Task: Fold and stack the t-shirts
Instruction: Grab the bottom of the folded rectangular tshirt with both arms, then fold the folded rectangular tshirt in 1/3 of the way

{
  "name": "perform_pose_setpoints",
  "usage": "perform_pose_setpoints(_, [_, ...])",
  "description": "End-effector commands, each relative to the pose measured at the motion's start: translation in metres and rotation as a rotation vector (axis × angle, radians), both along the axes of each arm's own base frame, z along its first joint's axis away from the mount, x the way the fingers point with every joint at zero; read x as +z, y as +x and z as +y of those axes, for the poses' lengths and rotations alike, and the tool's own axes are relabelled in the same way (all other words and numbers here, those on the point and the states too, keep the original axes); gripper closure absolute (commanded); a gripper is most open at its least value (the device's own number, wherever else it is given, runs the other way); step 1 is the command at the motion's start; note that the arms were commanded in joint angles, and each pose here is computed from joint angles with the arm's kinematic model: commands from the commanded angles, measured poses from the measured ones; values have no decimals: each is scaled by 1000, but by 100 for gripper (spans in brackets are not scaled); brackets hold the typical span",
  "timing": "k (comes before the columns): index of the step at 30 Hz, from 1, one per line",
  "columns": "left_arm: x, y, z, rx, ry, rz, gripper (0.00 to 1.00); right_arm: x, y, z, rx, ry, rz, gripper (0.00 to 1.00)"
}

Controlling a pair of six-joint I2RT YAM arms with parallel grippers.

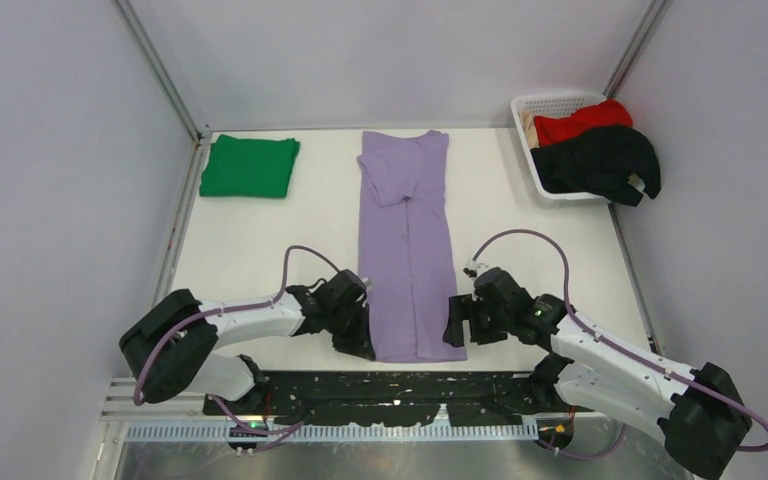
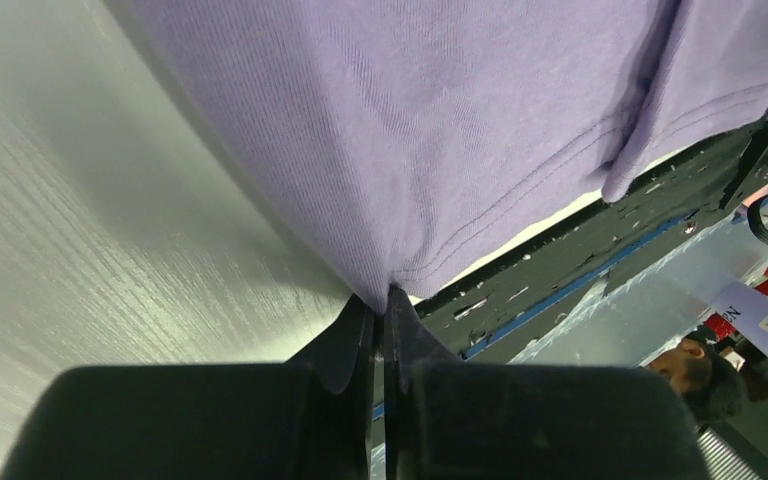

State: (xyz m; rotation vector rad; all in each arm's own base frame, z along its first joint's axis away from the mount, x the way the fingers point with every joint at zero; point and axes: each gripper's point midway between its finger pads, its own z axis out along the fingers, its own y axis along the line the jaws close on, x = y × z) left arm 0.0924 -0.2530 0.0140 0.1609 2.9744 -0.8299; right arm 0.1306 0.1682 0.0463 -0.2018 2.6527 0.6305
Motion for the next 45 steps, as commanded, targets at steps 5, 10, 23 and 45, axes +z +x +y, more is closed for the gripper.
perform_pose_setpoints(5, [-12, -6, 31, 29, 121, -23, 100, -17, -42, 4, 87, -33, 136, 35])
perform_pose_setpoints(10, [-19, -16, 30, 50, 99, 27, 100, -33, -45, -1, 40, -89, 177, 43])
perform_pose_setpoints(23, [7, -3, 13, 14, 11, -38, 100, -22, -26, 23, 49, -73, 118, 90])
perform_pose_setpoints(45, [95, 207, -5, 232, -148, -235, 100, 87, 197, 57, -190, -38, -337, 94])
